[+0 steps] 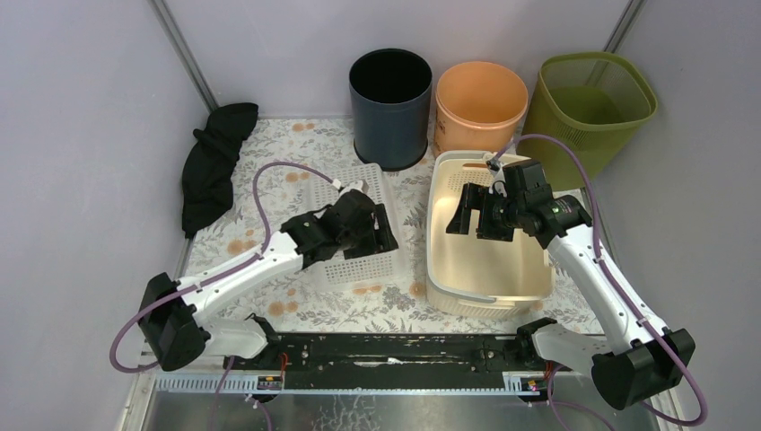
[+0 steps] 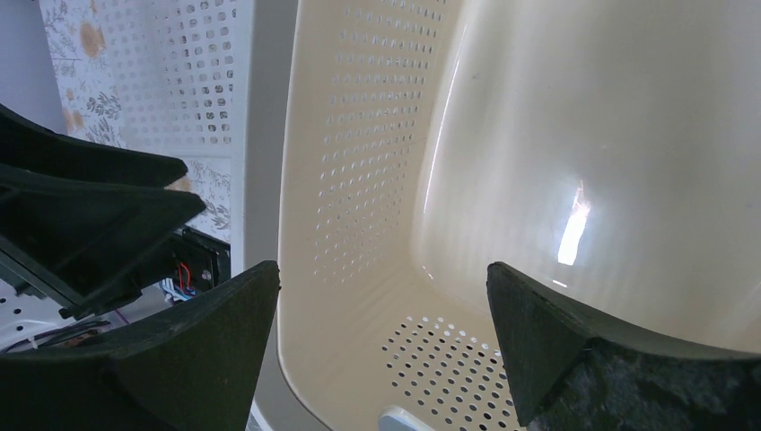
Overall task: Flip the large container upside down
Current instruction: Move the container to the center of the board.
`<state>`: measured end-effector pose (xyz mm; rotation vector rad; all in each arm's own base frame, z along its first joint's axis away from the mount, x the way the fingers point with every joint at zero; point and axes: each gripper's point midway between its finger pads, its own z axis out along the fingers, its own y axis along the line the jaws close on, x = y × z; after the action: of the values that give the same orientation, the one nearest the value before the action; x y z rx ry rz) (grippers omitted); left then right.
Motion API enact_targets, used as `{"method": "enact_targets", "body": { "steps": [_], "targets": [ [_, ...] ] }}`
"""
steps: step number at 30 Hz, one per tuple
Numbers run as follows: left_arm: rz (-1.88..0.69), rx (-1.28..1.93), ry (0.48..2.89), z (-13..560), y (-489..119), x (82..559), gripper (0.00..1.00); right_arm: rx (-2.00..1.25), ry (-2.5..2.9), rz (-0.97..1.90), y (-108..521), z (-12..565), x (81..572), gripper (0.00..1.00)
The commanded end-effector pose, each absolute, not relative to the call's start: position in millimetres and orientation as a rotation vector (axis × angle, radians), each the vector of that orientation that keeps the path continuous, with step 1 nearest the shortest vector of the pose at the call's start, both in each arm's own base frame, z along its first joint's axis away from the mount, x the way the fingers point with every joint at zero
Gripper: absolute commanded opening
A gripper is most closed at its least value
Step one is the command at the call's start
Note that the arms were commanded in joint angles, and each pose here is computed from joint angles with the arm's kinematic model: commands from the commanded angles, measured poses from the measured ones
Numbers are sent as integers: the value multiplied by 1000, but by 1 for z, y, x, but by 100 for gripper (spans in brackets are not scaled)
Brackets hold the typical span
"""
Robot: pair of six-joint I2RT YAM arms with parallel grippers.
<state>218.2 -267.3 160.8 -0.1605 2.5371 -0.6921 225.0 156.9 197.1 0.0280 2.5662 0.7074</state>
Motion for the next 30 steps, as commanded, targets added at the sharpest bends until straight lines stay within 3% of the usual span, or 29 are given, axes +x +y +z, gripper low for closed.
{"method": "enact_targets", "body": {
  "steps": [1, 13, 30],
  "targets": [
    [-733, -185, 2473, 168, -292, 223, 76, -12, 2496, 720, 159, 220, 229, 93],
    [-603, -186, 2544, 115, -294, 221, 79, -22, 2500, 708, 158, 220, 231, 93],
    [-495, -416, 2553, 78, -219, 317, 79, -52, 2490, 668, 153, 228, 230, 94]
  ]
}}
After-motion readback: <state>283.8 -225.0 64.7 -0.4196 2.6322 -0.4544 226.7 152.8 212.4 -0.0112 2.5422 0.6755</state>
